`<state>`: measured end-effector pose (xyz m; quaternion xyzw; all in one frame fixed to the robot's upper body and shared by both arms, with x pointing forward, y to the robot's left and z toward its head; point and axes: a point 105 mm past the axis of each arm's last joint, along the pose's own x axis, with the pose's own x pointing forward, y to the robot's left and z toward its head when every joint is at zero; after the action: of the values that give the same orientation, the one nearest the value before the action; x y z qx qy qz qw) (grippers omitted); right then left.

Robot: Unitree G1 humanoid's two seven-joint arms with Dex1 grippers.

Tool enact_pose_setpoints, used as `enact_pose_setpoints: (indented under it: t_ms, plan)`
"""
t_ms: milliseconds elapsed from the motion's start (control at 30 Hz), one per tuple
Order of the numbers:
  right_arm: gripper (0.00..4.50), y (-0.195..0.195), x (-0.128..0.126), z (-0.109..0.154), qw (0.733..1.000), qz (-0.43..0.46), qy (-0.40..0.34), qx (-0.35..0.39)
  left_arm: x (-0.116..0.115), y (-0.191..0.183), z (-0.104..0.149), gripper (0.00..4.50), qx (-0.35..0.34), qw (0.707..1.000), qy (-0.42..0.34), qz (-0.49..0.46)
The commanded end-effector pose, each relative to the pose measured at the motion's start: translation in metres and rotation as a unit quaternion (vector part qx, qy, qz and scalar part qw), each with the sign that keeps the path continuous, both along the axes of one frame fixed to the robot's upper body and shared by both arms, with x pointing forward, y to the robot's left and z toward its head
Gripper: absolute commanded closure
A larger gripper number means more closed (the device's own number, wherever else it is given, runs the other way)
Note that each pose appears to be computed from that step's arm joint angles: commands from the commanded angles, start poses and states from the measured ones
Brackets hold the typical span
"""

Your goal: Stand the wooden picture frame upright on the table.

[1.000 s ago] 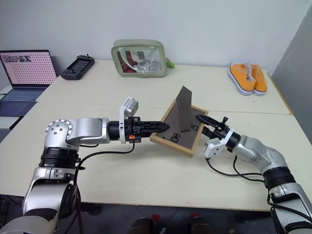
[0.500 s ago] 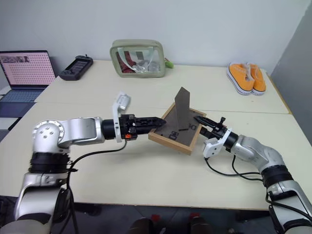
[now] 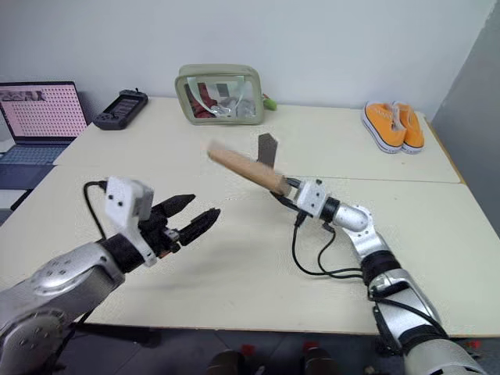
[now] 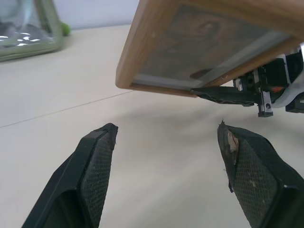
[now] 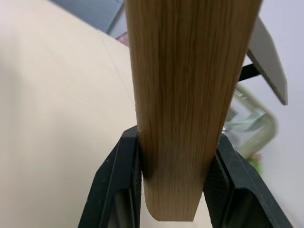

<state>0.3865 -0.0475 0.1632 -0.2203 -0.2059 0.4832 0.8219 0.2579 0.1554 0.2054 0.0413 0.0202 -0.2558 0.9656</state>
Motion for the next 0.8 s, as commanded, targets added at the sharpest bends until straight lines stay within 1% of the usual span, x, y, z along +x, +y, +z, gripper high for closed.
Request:
enact_pose_setpoints:
  t_ms: [33,167,333,500,567,800]
  plan:
    - [2.92,0.005,0.006,0.021,0.994,0.044,0.075,0.064,-0.011,0.004,0.017,0.91,0.013,0.999,-0.04,0.022]
    - [2.92,0.015,0.006,0.011,0.979,0.082,0.169,0.084,-0.015,0.005,0.023,0.91,0.018,0.998,-0.049,0.029]
    - [2.92,0.019,0.002,-0.003,0.949,0.117,0.272,0.107,-0.016,0.005,0.025,0.91,0.017,0.998,-0.047,0.029]
    - [2.92,0.019,-0.01,-0.023,0.919,0.139,0.347,0.121,-0.015,0.005,0.026,0.91,0.021,0.999,-0.044,0.024]
    - [2.92,0.018,-0.011,-0.028,0.912,0.135,0.365,0.129,-0.014,0.005,0.026,0.91,0.021,0.999,-0.043,0.022]
    - [2.92,0.012,-0.019,-0.05,0.905,0.105,0.386,0.144,-0.01,0.006,0.03,0.91,0.024,0.999,-0.041,0.012]
